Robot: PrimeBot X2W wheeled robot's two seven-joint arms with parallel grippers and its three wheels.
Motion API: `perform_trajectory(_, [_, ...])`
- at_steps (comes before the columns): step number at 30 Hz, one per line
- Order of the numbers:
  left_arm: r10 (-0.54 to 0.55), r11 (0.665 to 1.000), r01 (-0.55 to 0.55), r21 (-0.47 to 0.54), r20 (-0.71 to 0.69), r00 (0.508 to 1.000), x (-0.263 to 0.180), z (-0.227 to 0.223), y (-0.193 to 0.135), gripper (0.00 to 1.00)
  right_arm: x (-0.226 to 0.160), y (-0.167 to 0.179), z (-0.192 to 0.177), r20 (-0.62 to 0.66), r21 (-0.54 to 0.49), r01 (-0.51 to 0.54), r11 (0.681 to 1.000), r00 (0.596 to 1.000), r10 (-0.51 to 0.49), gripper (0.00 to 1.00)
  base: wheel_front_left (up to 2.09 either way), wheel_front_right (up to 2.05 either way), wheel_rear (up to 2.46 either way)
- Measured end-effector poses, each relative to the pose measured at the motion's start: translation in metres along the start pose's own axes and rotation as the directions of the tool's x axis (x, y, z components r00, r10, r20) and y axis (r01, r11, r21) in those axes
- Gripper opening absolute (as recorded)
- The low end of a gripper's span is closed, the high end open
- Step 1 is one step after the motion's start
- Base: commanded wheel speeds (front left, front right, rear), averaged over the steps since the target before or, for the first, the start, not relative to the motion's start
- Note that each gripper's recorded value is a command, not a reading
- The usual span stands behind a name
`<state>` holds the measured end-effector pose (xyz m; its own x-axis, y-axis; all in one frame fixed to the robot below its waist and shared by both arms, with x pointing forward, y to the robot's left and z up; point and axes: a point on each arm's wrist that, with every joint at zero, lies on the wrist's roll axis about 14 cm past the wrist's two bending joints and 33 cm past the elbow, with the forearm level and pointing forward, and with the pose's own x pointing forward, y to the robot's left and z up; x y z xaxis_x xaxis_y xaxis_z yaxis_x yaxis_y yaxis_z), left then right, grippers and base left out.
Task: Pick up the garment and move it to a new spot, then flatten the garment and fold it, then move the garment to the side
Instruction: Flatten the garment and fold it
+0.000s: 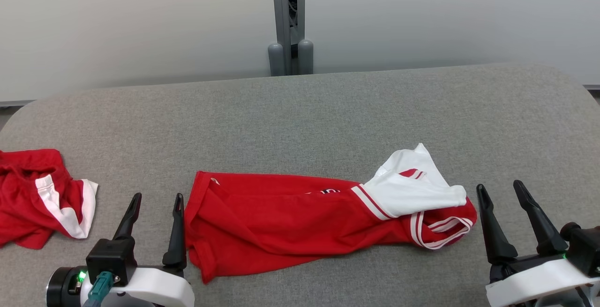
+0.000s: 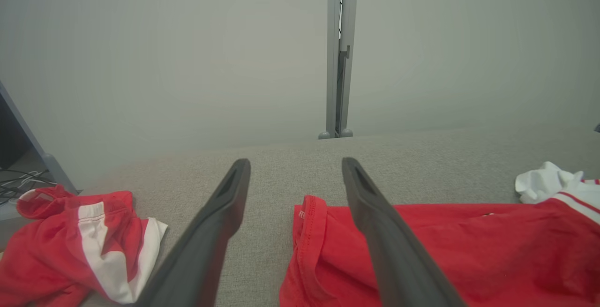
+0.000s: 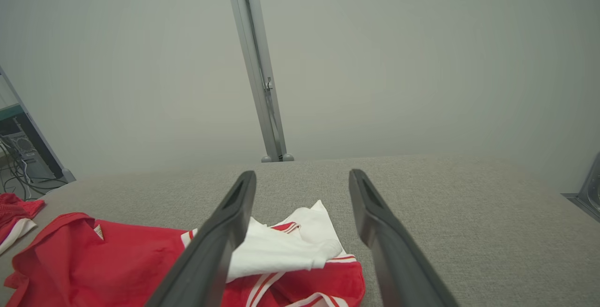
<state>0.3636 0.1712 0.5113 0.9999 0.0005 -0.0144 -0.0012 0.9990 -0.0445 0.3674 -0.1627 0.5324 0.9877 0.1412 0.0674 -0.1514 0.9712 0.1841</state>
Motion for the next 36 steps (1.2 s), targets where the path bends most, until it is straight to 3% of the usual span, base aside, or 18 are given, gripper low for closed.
perform_trajectory(10, [-0.009, 1.000, 0.009, 0.012, -0.010, 1.000, 0.006, 0.001, -0.002, 1.00, 0.003, 0.003, -0.004, -0.010, 0.010, -0.004, 1.000, 1.000, 0.004, 1.00, 0.00, 0.00, 0.00])
perform_trajectory(17, [-0.133, 0.990, 0.136, 0.031, -0.086, 0.987, 0.041, -0.001, -0.031, 1.00, 0.014, 0.004, -0.010, -0.025, 0.015, -0.012, 1.000, 1.000, 0.013, 1.00, 0.00, 0.00, 0.00])
perform_trajectory(25, [-0.185, 0.971, 0.229, 0.065, -0.399, 0.898, 0.075, -0.072, -0.039, 1.00, 0.020, -0.006, -0.029, -0.068, 0.029, 0.013, 0.999, 0.998, -0.011, 1.00, 0.00, 0.00, 0.00])
perform_trajectory(32, [-0.164, 0.977, 0.210, 0.026, -0.536, 0.828, 0.085, -0.116, -0.027, 1.00, 0.018, -0.024, -0.040, -0.088, 0.034, 0.068, 0.997, 0.994, -0.065, 1.00, 0.00, 0.00, 0.00])
perform_trajectory(33, [-0.171, 0.977, 0.213, 0.013, -0.547, 0.819, 0.084, -0.120, -0.028, 0.78, 0.017, -0.025, -0.042, -0.092, 0.037, 0.073, 0.997, 0.993, -0.069, 1.00, 0.00, 0.00, 0.00])
perform_trajectory(34, [-0.178, 0.976, 0.217, 0.005, -0.554, 0.814, 0.084, -0.122, -0.029, 0.27, 0.018, -0.026, -0.043, -0.094, 0.036, 0.075, 0.997, 0.993, -0.072, 1.00, 0.00, 0.00, 0.00])
perform_trajectory(35, [-0.181, 0.976, 0.220, 0.003, -0.557, 0.810, 0.084, -0.124, -0.029, 0.00, 0.019, -0.027, -0.044, -0.096, 0.035, 0.078, 0.996, 0.993, -0.074, 1.00, 0.00, 0.00, 0.00])
perform_trajectory(36, [-0.180, 0.976, 0.219, 0.004, -0.554, 0.813, 0.084, -0.124, -0.029, 0.00, 0.018, -0.028, -0.045, -0.098, 0.035, 0.080, 0.996, 0.992, -0.076, 1.00, 0.00, 0.00, 0.00])
